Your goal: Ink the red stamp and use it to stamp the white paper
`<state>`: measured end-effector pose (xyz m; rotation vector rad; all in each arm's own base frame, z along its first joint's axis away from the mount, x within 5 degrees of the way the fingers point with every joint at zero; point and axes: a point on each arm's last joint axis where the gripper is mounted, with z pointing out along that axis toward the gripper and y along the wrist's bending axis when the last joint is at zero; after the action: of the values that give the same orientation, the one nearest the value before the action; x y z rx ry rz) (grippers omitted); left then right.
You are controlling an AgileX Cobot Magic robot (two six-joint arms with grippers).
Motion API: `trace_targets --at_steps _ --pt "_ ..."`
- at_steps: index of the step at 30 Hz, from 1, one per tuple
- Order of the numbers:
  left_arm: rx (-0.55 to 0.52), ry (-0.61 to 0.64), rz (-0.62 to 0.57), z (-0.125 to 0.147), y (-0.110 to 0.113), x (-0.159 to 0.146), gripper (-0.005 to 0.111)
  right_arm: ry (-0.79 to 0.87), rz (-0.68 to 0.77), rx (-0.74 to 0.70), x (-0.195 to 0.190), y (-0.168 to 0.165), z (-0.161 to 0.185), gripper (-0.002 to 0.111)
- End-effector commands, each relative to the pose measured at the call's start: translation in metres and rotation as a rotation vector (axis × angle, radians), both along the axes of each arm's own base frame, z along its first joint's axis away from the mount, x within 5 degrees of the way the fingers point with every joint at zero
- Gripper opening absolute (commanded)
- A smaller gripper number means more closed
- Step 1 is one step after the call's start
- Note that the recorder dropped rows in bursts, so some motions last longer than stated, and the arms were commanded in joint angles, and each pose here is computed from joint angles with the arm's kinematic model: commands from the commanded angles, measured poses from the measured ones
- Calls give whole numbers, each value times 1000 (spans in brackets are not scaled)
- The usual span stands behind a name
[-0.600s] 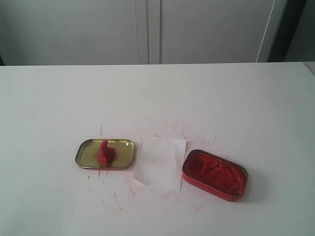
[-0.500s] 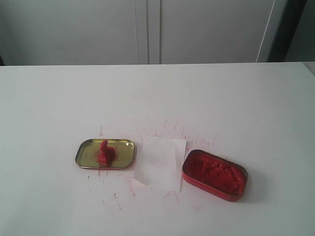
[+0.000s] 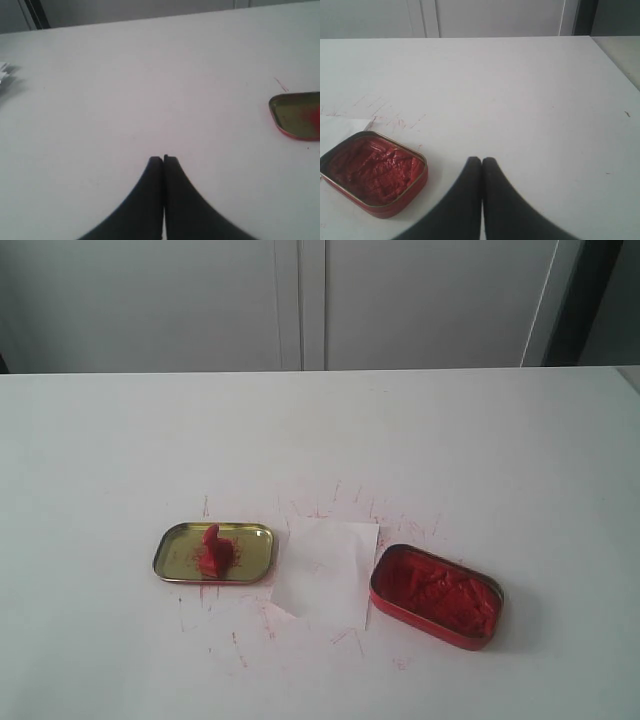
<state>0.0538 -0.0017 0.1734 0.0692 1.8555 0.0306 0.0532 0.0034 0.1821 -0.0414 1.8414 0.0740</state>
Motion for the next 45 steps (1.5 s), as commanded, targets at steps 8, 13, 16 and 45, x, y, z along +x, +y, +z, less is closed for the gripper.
trace_targets --at_steps 8,13,16,45 --pt "-3 -270 17 24 2 4 0 -12 -5 1 0 0 0 0" --pt "-3 -295 19 26 2 4 0 -12 -5 1 0 0 0 0" --pt "-3 -295 19 26 2 4 0 -12 -5 1 0 0 0 0" --pt "4 1 -2 69 0 13 0 -12 -5 1 0 0 0 0"
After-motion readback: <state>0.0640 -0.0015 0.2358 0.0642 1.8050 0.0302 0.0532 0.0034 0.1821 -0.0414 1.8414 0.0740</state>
